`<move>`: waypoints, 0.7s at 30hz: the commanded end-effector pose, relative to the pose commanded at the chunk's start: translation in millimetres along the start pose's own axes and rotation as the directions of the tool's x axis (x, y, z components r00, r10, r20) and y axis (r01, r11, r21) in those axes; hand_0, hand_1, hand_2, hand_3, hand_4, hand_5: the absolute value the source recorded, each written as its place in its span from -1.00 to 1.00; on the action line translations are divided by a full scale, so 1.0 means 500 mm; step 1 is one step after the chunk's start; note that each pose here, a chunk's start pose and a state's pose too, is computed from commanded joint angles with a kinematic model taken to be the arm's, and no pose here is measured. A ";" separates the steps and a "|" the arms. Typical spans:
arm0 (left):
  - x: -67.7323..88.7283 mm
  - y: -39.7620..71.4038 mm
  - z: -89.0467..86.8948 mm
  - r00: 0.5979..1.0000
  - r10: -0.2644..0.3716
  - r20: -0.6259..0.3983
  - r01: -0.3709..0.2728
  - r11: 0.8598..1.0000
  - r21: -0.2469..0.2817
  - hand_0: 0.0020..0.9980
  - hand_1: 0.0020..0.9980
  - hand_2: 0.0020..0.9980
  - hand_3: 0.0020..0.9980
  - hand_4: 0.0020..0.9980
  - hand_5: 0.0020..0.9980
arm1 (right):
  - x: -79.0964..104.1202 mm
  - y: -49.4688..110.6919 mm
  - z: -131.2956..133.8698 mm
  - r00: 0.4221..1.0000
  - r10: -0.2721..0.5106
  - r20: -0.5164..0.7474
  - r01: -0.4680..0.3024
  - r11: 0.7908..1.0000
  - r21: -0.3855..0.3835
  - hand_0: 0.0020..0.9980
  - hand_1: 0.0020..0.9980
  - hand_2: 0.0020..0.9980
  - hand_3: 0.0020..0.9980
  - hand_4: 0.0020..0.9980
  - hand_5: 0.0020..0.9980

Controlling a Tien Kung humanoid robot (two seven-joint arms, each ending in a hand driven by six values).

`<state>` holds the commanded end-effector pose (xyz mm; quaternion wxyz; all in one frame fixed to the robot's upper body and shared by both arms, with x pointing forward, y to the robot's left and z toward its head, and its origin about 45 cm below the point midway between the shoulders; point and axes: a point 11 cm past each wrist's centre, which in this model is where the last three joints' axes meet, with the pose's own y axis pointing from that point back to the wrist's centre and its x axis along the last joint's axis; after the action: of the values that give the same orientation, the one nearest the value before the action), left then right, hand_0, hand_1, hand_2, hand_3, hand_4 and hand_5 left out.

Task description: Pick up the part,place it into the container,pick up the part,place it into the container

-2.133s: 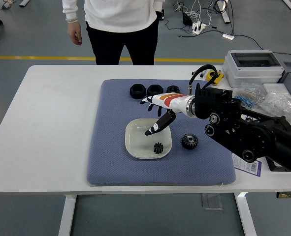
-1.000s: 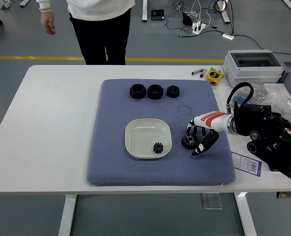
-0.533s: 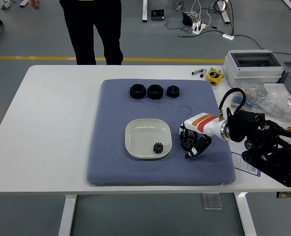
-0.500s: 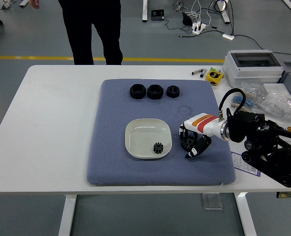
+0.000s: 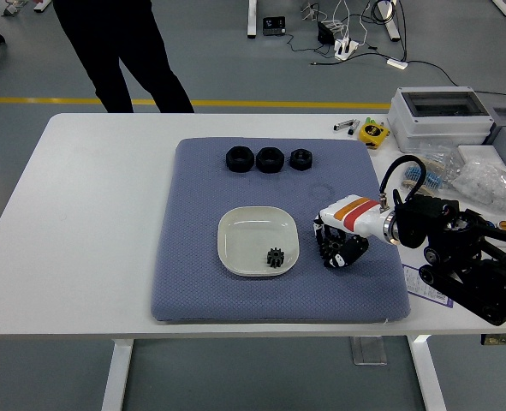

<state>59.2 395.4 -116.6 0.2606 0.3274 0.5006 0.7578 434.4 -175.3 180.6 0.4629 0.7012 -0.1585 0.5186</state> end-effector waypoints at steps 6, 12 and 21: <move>-0.003 0.000 0.002 1.000 -0.003 -0.004 0.003 1.000 -0.002 0.49 0.36 0.36 0.14 0.31 0.20 | -0.005 0.000 0.008 1.000 -0.017 -0.008 0.017 1.000 -0.017 -0.52 -0.21 0.04 0.04 0.65 -0.38; -0.004 0.000 0.002 1.000 -0.003 -0.005 0.003 1.000 -0.002 0.48 0.36 0.36 0.14 0.30 0.19 | -0.007 -0.001 0.014 1.000 -0.028 -0.003 0.028 0.999 -0.028 -0.51 -0.20 0.04 0.02 0.59 -0.44; -0.004 0.000 0.002 1.000 -0.004 -0.005 0.004 1.000 -0.001 0.48 0.36 0.36 0.14 0.30 0.19 | -0.018 -0.002 0.014 0.998 -0.059 0.002 0.059 0.998 -0.026 -0.48 -0.22 -0.03 -0.10 0.05 -0.85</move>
<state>61.3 394.4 -116.6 0.2611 0.3245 0.5015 0.7583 435.5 -182.8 172.0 0.4869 0.6999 -0.1445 0.5022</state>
